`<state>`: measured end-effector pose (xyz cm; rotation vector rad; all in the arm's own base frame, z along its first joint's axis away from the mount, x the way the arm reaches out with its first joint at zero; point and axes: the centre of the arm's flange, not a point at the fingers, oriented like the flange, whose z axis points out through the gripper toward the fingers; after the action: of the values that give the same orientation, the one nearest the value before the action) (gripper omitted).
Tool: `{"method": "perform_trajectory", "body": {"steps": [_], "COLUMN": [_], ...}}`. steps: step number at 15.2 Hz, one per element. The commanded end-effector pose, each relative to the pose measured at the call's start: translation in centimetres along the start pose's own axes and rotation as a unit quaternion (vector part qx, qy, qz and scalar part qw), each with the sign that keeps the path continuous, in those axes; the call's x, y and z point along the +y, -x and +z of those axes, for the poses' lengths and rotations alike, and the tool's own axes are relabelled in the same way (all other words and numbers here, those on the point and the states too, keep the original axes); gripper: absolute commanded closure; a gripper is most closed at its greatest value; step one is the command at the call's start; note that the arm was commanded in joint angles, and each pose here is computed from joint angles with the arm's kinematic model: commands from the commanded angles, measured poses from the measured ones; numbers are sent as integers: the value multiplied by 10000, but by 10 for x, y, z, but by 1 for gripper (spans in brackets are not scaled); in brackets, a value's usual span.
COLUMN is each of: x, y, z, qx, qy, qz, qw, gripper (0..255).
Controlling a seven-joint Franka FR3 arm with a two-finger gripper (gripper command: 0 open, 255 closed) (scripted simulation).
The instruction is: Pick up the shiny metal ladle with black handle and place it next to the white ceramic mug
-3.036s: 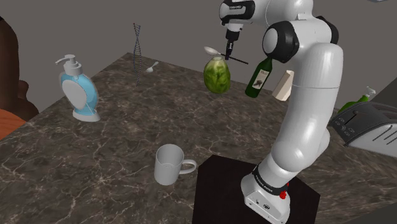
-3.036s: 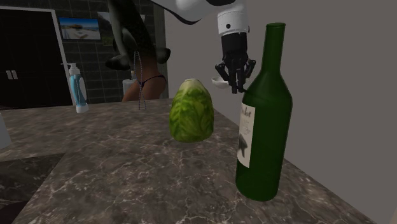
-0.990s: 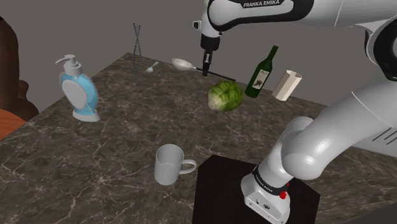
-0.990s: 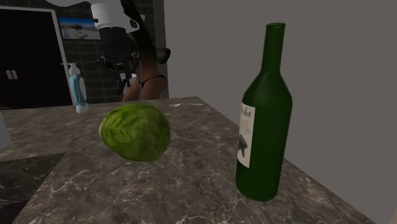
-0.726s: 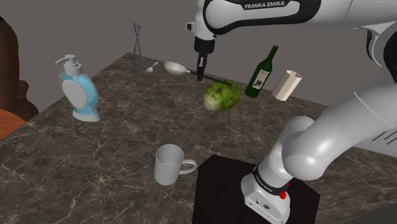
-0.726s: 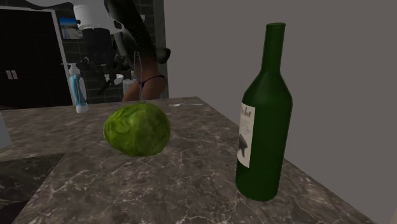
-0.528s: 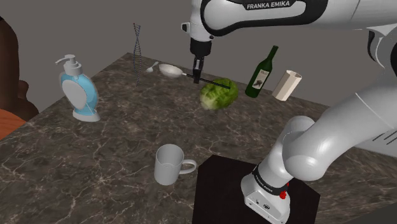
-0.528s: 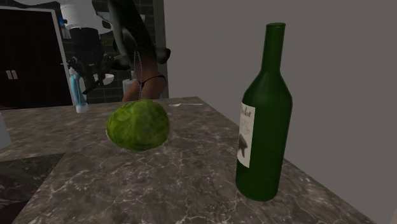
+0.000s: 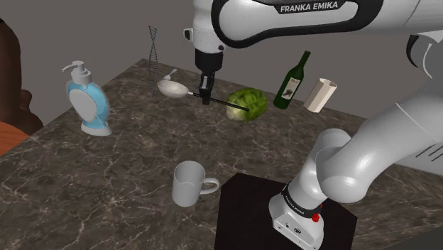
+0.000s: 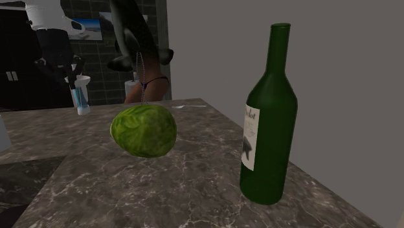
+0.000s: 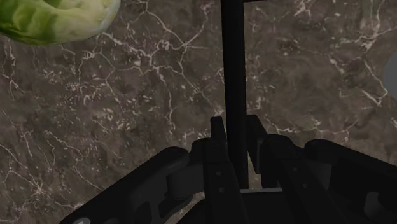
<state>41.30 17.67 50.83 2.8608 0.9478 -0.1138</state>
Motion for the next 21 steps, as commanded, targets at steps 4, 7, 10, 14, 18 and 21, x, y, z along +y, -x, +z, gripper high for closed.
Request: {"method": "perform_trajectory", "body": {"steps": [4, 7, 10, 14, 18, 21], "x": [-12, -13, -15, -17, -19, -20], "y": [-6, -8, -10, -12, -14, -16], "z": [24, 40, 56, 77, 97, 113], "qx": [0, 0, 0, 0, 0, 0], "qy": [-2, -2, -2, -2, -2, -2], "qz": [10, 10, 10, 10, 10, 10], "qw": [10000, 10000, 10000, 10000, 10000, 10000], "gripper": [255, 255, 255, 255, 255, 255]}}
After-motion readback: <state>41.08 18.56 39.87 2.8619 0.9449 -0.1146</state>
